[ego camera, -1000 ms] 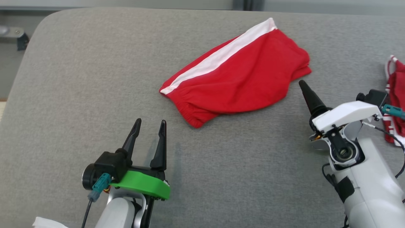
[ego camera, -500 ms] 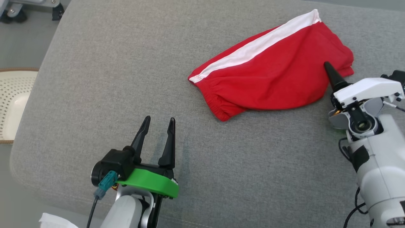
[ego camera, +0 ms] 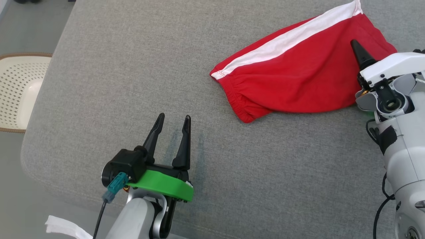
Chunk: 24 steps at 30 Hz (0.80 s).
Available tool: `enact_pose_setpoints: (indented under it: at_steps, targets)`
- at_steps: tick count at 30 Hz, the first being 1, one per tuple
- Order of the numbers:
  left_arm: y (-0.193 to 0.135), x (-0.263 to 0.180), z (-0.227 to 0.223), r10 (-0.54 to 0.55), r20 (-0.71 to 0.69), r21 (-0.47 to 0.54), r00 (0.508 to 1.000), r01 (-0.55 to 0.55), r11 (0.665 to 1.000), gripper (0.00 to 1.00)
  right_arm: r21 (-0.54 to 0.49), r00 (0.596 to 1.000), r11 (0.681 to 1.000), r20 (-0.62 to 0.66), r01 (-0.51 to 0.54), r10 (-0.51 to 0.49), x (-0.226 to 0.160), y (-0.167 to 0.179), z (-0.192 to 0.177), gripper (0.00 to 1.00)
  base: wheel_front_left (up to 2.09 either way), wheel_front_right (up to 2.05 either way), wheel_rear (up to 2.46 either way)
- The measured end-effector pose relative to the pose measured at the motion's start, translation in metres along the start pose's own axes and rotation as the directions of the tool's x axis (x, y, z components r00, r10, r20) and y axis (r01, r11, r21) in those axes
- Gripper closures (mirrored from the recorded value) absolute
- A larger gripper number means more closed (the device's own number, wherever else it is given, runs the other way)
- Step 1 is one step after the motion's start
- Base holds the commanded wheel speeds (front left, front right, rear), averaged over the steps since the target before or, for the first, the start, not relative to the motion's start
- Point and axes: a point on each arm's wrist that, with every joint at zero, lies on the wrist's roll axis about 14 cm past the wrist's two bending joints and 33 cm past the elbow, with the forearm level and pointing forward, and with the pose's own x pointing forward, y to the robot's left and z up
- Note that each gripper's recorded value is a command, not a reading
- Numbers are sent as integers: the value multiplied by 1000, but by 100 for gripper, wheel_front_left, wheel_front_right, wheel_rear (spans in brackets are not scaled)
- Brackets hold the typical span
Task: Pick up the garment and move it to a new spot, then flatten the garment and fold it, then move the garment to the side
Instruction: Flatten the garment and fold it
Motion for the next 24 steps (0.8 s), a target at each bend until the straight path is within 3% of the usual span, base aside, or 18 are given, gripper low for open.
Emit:
enact_pose_setpoints:
  at_steps: [1,2,3,4,16,24]
  targets:
    - [0,0,0,2,-1,0,1000,-2,1000,0,-4,1000,1000,-3,-1,1,2,1,-1,0,0,0,0]
    - [1,0,-1,4,-2,-1,1000,-4,1000,0,-6,1000,1000,-3,-3,3,3,2,0,22,0,0,0]
    - [1,-1,-1,6,-3,-2,1000,-6,1000,0,-12,1000,1000,2,-4,4,4,3,1,90,0,0,0]
    - [2,-1,-1,9,-3,-1,1000,-9,1000,0,-18,1000,1000,10,-4,4,5,4,2,100,0,0,0]
    - [1,0,-1,5,-2,-2,1000,-5,1000,0,-37,995,999,99,-14,17,-2,9,17,100,0,0,0]
    - [-5,1,6,-18,18,-2,1000,18,1000,0,-32,980,999,197,-22,28,-28,7,31,100,0,0,0]
